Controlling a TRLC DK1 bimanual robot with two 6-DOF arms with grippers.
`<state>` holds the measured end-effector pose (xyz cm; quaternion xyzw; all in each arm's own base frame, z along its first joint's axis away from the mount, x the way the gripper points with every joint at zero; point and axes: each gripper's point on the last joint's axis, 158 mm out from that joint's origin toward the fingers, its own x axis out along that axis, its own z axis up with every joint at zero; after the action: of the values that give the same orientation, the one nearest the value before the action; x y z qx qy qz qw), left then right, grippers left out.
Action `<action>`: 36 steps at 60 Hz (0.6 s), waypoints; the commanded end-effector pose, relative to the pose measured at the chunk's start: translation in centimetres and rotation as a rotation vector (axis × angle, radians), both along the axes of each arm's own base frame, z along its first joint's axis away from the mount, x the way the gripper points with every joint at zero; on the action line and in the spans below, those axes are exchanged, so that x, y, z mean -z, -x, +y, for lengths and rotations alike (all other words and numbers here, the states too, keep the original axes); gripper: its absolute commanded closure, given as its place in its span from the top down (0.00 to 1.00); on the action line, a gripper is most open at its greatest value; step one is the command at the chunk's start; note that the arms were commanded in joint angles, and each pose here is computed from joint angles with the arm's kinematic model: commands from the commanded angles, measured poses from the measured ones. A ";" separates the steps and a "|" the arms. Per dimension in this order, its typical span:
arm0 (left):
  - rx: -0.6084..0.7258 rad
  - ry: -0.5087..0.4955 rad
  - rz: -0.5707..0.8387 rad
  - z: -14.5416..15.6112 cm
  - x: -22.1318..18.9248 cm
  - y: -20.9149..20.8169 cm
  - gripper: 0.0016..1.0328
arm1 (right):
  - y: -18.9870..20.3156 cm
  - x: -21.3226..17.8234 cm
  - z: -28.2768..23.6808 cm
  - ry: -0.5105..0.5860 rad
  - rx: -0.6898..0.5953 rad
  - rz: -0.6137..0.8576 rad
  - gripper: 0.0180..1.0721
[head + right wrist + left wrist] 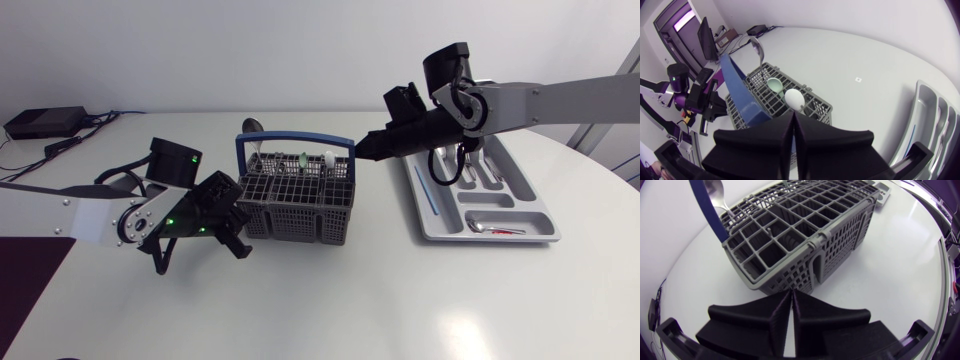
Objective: Unload the cutlery basket into the drawer organizer.
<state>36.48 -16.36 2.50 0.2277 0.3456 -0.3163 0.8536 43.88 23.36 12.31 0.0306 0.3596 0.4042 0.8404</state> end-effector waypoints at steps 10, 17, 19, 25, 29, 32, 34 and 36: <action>-0.050 0.006 -0.043 1.6 -0.5 -2.9 0.14 | 5.5 1.6 1.9 0.008 -0.098 0.065 0.06; -0.077 0.005 -0.045 2.5 -0.3 -4.0 0.14 | 7.4 1.9 2.9 0.025 -0.145 0.077 0.06; -0.091 0.005 -0.048 2.9 -0.4 -4.6 0.14 | 8.4 1.9 3.5 0.028 -0.168 0.078 0.06; -0.118 0.006 -0.049 3.8 -0.3 -5.9 0.14 | 10.8 1.7 4.9 0.041 -0.221 0.072 0.06; -0.128 0.007 -0.049 4.1 -0.2 -6.3 0.14 | 10.8 1.0 4.6 0.045 -0.208 0.048 0.06; -0.137 0.007 -0.050 4.5 -0.3 -6.5 0.14 | 10.2 0.4 3.7 0.044 -0.180 0.032 0.06; -0.145 0.007 -0.050 4.8 -0.3 -6.6 0.14 | 9.0 0.1 2.3 0.049 -0.137 0.017 0.06; -0.150 0.007 -0.052 5.0 -0.3 -6.7 0.14 | 8.6 0.0 1.7 0.051 -0.121 0.014 0.06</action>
<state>42.00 -11.73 2.32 0.2045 0.3482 -0.2522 0.8794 34.79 26.69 12.33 -0.0090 0.3769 0.4611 0.8033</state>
